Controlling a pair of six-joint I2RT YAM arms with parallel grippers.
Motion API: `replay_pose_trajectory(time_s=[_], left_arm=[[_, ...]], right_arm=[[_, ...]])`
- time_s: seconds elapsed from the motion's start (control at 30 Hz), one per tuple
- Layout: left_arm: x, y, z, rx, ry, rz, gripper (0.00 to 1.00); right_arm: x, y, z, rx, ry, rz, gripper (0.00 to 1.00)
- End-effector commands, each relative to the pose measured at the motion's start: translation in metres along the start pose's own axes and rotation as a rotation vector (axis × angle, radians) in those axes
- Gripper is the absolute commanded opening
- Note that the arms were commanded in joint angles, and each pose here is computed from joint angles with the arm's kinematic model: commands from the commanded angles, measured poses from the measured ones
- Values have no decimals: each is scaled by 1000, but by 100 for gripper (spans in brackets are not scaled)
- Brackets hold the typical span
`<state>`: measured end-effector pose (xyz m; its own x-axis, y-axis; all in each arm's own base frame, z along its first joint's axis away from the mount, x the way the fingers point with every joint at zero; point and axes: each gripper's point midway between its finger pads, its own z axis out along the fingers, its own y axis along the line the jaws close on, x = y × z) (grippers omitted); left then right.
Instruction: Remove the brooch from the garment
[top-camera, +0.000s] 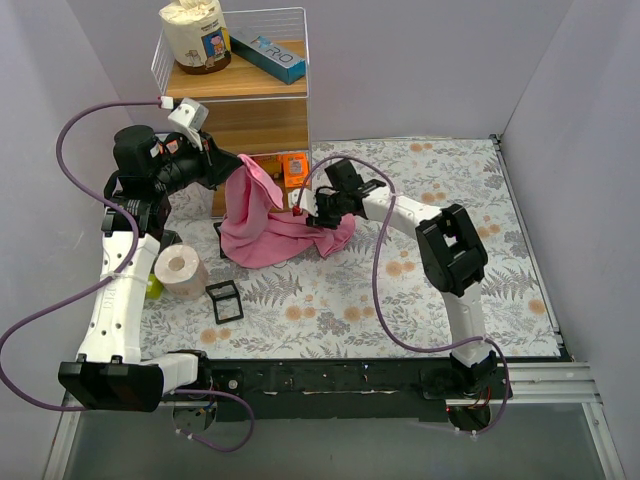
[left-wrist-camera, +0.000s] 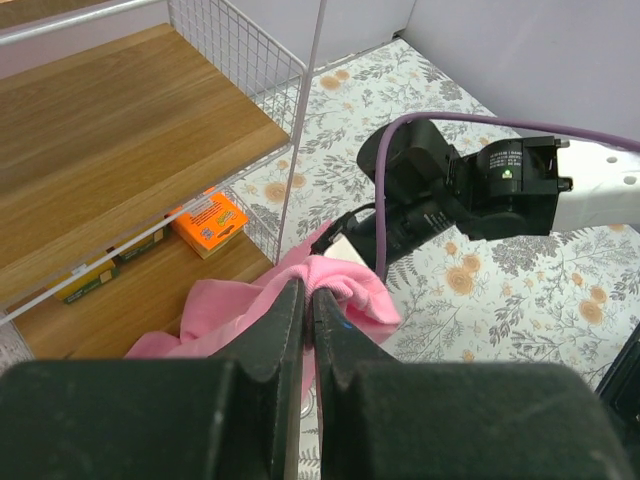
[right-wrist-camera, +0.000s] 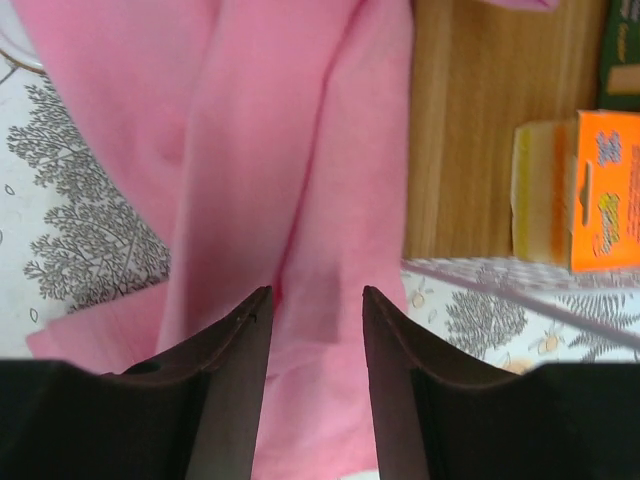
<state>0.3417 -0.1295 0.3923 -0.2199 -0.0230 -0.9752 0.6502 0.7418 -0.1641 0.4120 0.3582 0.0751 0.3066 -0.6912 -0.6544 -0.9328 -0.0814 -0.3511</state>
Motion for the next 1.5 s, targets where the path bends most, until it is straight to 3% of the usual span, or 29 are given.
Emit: replay_pose_trajectory(time_s=[0.0, 0.63, 0.87, 0.93, 1.13, 1.27, 1.47], left_arm=[[-16, -3, -12, -26, -31, 52, 0], [-7, 2, -9, -27, -26, 14, 0], [-5, 0, -11, -27, -25, 14, 0], [-6, -1, -11, -24, -27, 16, 0], [-13, -3, -11, -10, -45, 52, 0], [-22, 2, -8, -18, -78, 82, 0], [-66, 7, -9, -65, -203, 134, 0]], right_arm=[[-2, -5, 6, 8, 17, -98, 49], [18, 10, 16, -41, 92, -100, 43], [12, -7, 17, 23, 91, -67, 6], [8, -13, 12, 43, 91, -69, 1], [-26, -66, -56, 269, 34, 8, 1], [-52, -111, -147, 476, -31, 114, 1], [-66, -134, -285, 787, -14, 186, 1]])
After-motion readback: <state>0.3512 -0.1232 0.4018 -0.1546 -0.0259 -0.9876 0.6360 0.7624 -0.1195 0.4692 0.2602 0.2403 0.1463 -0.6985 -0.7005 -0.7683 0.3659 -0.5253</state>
